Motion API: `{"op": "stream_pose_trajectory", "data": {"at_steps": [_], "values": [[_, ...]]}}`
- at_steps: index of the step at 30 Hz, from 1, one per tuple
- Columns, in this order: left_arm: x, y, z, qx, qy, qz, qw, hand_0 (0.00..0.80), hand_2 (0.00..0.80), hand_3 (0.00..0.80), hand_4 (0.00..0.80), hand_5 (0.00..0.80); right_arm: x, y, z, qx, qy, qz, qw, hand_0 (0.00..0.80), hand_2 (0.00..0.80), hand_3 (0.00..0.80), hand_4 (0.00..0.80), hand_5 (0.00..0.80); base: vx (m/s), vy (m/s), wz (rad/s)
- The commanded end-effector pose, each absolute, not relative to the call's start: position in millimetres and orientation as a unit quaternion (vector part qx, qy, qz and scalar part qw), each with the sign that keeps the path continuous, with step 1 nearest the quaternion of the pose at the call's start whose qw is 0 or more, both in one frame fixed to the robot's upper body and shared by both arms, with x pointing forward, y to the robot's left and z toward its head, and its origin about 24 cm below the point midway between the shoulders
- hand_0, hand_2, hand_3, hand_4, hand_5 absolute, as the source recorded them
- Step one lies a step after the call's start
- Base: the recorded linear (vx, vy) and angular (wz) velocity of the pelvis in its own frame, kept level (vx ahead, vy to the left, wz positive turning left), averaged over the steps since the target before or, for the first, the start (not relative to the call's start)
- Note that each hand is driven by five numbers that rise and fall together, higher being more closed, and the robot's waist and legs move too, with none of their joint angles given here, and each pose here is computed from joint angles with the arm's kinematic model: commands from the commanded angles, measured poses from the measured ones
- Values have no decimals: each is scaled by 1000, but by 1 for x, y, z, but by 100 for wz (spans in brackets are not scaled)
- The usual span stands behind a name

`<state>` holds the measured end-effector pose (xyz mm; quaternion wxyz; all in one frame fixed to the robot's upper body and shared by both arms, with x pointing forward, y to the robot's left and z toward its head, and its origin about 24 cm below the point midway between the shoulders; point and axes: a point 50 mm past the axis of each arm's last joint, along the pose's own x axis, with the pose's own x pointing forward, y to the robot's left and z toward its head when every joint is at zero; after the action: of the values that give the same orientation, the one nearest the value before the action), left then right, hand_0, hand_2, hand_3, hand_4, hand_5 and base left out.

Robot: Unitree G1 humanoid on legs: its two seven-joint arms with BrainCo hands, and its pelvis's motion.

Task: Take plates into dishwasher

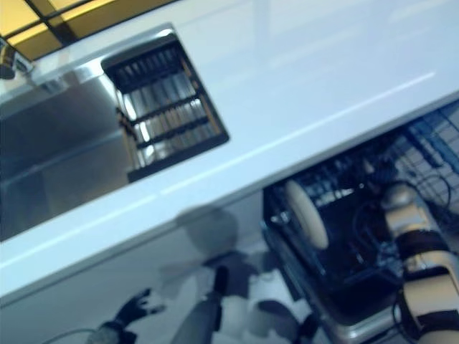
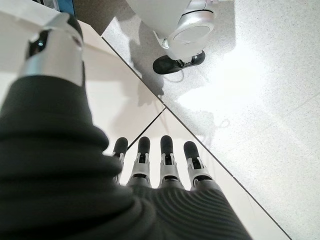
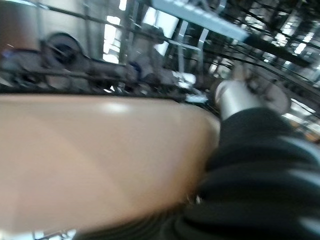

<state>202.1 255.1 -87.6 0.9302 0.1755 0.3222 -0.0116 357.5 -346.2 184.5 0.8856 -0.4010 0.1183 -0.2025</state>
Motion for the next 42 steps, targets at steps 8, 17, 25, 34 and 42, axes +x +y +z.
{"op": "stream_pose_trajectory", "data": {"at_steps": [8,17,25,34,42], "values": [[202,259,-86,185,324,-15,928,0,0,0,0,0,355,-352,208,-429,88,-224,870,0,0,0,0,0,0,0,0],[201,261,-87,186,328,-13,926,0,0,0,0,0,352,-352,212,-423,65,-233,873,0,0,0,0,0,0,0,0],[199,264,-88,192,333,-9,923,0,0,0,0,0,350,-349,217,-388,28,-235,891,0,0,0,0,0,0,0,0],[191,271,-91,192,345,16,919,0,0,0,0,0,335,-335,219,-330,-40,-202,921,0,0,0,0,0,-3,-1,-4],[177,281,-97,195,367,37,909,0,0,0,0,0,315,-328,215,-319,-73,-172,929,0,0,0,0,0,1,-14,-6]]}}
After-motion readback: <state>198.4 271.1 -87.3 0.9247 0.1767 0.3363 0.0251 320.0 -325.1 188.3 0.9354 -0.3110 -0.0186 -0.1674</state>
